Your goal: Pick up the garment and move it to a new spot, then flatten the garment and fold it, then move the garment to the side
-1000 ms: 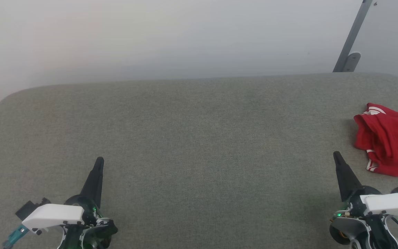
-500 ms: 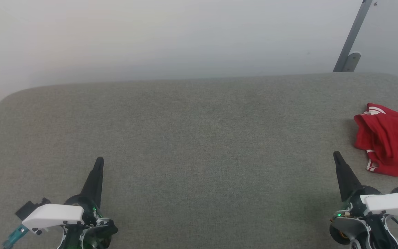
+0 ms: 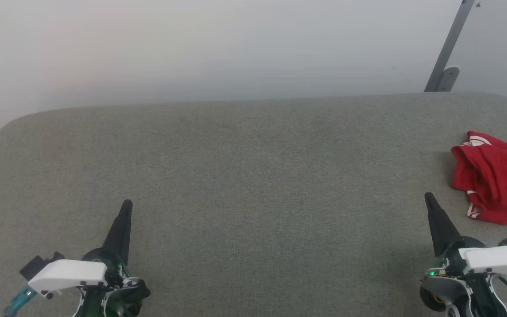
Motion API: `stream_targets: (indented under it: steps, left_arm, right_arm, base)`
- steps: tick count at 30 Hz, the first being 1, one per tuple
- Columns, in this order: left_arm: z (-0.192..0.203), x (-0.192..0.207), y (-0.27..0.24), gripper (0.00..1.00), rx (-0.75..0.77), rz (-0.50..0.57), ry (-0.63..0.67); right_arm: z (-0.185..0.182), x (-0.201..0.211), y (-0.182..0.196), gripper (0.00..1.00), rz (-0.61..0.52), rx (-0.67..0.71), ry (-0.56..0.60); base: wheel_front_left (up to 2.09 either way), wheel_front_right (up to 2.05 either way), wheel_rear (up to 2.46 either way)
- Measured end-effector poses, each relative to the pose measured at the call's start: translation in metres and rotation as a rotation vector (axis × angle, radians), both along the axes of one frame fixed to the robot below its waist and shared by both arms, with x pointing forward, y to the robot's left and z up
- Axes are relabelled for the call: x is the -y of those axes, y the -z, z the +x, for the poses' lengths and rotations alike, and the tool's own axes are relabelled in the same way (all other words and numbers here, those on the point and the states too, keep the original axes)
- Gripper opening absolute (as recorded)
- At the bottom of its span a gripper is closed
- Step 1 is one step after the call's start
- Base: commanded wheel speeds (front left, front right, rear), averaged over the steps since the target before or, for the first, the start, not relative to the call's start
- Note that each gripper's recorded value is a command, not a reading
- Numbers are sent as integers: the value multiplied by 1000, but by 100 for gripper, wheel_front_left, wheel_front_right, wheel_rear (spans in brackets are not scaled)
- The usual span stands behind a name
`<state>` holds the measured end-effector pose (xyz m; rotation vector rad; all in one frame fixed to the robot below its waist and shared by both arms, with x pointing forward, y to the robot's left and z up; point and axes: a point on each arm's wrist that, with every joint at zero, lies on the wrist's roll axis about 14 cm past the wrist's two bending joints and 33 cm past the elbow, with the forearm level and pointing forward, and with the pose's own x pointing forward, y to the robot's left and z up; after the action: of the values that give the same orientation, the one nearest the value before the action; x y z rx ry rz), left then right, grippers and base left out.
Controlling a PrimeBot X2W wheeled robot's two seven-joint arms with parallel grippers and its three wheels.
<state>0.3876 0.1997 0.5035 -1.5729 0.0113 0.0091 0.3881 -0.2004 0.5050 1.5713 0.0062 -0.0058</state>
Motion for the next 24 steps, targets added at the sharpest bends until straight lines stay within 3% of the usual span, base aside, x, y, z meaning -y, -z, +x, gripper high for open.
stream_targets:
  steps: [24]
  left_arm:
    - [0, 0, 0, 0, 0, 0, 0]
  right_arm:
    - [0, 0, 0, 0, 0, 0, 0]
  base:
    - [0, 0, 0]
